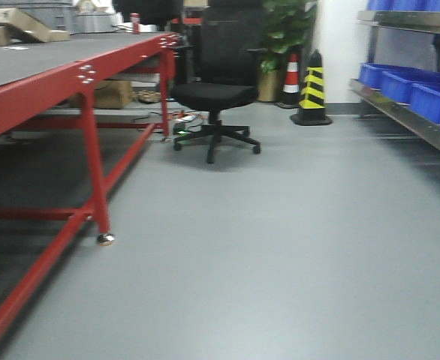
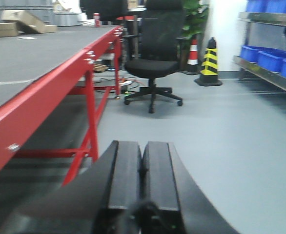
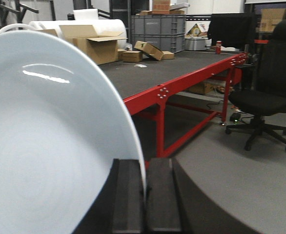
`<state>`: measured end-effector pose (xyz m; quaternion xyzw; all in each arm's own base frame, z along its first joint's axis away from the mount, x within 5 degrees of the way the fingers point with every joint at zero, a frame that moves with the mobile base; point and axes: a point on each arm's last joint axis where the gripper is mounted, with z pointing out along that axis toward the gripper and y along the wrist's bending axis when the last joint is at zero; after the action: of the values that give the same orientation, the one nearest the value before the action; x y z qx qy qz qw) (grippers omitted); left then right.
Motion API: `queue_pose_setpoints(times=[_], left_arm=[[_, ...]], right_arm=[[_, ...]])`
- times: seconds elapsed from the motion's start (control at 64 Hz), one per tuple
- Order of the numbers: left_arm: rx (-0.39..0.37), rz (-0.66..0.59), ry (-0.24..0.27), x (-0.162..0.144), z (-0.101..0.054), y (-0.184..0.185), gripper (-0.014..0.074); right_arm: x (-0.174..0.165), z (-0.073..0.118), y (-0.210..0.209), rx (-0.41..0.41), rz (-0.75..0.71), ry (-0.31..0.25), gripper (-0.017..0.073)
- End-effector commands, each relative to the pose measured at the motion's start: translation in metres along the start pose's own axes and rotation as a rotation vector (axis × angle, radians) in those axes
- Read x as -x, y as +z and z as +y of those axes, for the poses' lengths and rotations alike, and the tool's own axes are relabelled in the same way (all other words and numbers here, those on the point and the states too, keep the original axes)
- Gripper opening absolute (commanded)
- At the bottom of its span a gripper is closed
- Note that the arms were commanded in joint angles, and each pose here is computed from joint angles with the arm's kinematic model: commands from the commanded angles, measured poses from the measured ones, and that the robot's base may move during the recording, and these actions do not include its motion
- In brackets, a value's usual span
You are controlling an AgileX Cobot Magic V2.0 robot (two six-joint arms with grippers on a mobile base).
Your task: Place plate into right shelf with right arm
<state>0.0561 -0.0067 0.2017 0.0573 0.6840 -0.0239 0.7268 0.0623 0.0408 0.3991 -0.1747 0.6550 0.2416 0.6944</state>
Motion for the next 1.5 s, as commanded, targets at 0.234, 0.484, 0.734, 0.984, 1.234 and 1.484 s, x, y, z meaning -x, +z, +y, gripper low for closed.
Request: queue_pose_setpoints(times=[0.234, 0.484, 0.734, 0.984, 1.234, 1.484], left_arm=[[0.013, -0.088, -0.005, 0.0053, 0.0014, -0.0009, -0.0047], [0.013, -0.088, -0.005, 0.0053, 0.0014, -0.0009, -0.0047], [0.013, -0.088, -0.005, 0.0053, 0.0014, -0.0009, -0.0047], [0.013, -0.088, -0.005, 0.0053, 0.0014, -0.0009, -0.0047], [0.013, -0.088, -0.005, 0.0053, 0.0014, -0.0009, -0.0047], [0.013, -0.088, -0.005, 0.0053, 0.0014, -0.0009, -0.0047]], right_arm=[[0.0174, 0.0026, -0.0016, 0.023, -0.111, -0.019, 0.0055], [0.0174, 0.0026, -0.0016, 0.023, -0.111, -0.019, 0.0055], [0.0174, 0.0026, -0.0016, 0.023, -0.111, -0.019, 0.0055], [0.0174, 0.0026, -0.0016, 0.023, -0.111, -0.019, 0.0055], [0.0174, 0.0026, -0.0016, 0.023, -0.111, -0.019, 0.0055], [0.0174, 0.0026, -0.0016, 0.023, -0.111, -0.019, 0.0055]])
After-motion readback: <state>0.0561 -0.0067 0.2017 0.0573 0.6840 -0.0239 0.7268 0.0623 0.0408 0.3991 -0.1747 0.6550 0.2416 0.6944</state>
